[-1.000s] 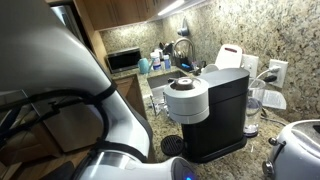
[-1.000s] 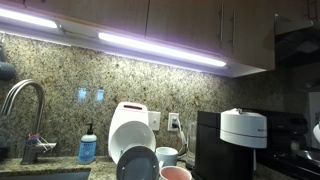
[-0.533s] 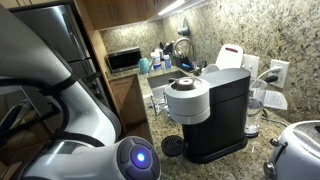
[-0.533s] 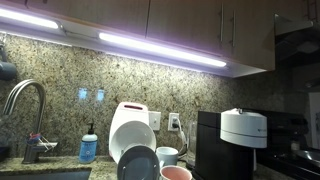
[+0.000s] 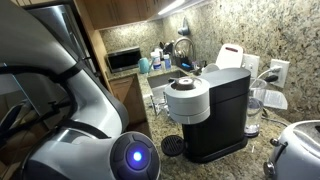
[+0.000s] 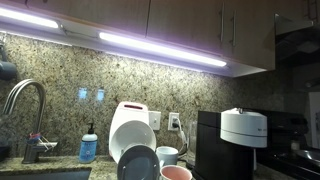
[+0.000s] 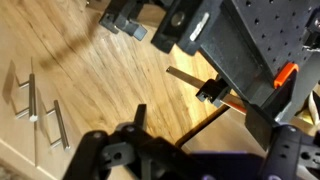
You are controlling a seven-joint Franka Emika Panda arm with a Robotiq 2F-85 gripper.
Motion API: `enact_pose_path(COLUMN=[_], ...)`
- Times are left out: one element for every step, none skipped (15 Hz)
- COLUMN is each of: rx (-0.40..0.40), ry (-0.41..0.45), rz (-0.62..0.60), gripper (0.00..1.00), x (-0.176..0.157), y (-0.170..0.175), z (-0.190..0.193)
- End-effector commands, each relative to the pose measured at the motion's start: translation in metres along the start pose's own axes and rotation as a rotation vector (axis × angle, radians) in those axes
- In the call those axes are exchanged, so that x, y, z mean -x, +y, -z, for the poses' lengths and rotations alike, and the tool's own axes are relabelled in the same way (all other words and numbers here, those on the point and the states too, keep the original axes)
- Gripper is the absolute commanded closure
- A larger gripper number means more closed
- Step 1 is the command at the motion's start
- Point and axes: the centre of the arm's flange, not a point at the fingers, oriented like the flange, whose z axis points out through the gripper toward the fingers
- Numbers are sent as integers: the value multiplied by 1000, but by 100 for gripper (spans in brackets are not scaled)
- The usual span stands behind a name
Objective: Place the cup holder on the coffee machine
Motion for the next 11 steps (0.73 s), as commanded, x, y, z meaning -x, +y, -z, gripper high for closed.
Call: enact_pose_path(rx=[28,36,48,52,65,63,64,50,50,48,47], ry=[120,142,171,187,204,210,191,186,187,187,187], rz=[78,92,105,120,122,118,103,105,97,92,89], gripper=[0,0,0,0,0,0,0,0,0,0,0], x=[16,18,20,22,25,27,29,10,13,15,16], y=[-39,-42,-42,-43,-43,-40,-35,3,4,4,4], z=[-3,-4,-4,-3,-2,-3,-2,3,3,2,2])
